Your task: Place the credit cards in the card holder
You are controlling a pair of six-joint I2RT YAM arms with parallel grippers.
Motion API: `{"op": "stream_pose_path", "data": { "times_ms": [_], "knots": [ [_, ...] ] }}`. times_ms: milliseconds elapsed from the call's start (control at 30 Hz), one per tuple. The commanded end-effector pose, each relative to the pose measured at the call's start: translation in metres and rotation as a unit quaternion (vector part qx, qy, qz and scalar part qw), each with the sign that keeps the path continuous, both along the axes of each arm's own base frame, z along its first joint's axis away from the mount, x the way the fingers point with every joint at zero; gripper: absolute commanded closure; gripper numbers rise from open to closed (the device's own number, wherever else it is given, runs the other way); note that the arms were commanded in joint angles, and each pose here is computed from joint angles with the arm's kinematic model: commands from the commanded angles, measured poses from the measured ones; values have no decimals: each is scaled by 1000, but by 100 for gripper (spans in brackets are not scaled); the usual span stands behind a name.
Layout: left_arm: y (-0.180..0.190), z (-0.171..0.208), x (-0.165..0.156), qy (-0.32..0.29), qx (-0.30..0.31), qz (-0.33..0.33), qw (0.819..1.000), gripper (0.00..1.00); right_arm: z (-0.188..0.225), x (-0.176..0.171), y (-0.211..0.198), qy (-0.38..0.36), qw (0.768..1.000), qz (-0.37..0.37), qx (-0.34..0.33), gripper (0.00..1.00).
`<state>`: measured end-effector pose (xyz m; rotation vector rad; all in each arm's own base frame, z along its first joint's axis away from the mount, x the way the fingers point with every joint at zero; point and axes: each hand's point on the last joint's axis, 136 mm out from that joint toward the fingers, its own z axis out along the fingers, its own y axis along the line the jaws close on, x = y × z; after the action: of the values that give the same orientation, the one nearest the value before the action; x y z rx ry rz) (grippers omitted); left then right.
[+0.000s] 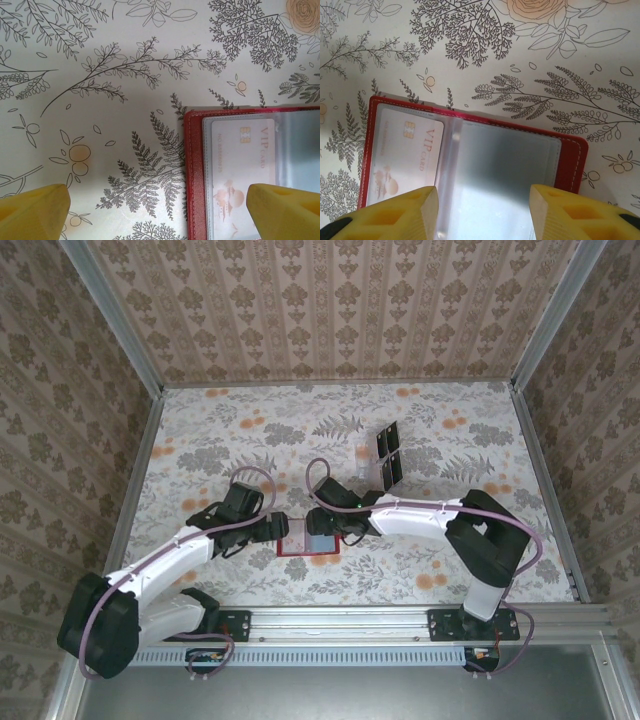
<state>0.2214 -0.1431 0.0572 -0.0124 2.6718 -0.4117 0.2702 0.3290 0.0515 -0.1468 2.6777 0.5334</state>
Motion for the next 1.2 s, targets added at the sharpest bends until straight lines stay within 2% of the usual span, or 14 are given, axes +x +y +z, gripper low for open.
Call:
{"op": "stream_pose_path", "data": {
  "times_ms": [0,367,800,1167],
  "knots": [
    [-4,-2,-1,3,-9,2,1000,0,-8,2,-3,4,1000,5,-26,48],
    [-5,-4,-2,2,-9,-2,1000,0,-25,0,-5,21,999,3,-45,47],
    [-13,-4,-5,-7,-19,-23,1000,0,-37,-4,22,74,995,-26,56,47],
    [-28,-2,-22,-38,-34,-58,997,0,-38,0,17,80,992,-67,74,47]
  ]
}}
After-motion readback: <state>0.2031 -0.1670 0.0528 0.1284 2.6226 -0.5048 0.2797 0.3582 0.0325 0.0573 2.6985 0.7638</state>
